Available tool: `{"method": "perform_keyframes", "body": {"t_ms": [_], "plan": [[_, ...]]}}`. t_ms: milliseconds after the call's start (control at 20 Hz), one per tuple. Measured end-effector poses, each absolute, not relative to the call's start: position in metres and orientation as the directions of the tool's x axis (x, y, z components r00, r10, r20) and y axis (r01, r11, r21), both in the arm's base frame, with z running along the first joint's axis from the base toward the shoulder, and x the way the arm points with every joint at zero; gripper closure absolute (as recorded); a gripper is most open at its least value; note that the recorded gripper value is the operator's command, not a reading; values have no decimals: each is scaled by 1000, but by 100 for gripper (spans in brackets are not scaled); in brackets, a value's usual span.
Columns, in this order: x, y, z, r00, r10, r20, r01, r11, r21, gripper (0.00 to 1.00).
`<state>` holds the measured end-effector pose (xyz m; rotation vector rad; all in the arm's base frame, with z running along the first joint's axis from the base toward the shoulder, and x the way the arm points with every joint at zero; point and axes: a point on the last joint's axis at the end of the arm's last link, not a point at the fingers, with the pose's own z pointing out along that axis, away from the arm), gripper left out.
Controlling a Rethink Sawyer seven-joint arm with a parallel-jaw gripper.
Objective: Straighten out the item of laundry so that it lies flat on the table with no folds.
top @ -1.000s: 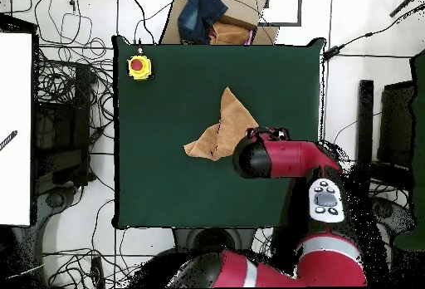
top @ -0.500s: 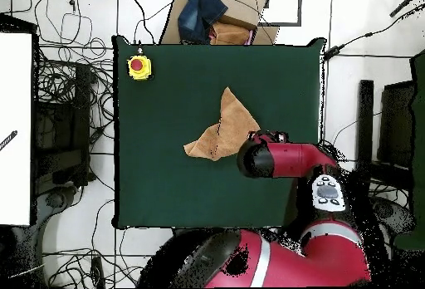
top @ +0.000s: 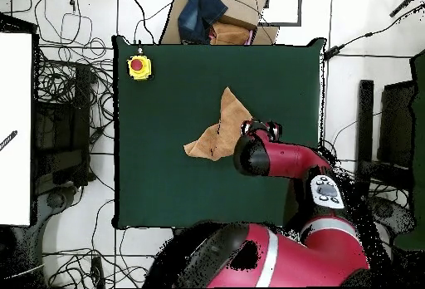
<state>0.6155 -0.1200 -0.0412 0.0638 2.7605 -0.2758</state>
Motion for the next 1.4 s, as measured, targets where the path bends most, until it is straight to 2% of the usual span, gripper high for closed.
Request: {"method": "perform_keyframes", "body": {"t_ms": [350,700,1050,1400], "plan": [[613,-128,-60,-927,194,-321,214,976,-27,0],[589,-125,-89,-911,401,-100,391,914,105,0],[580,-102,-97,-886,460,58,464,875,137,0],[576,-67,-93,-887,421,192,450,881,146,0]]}}
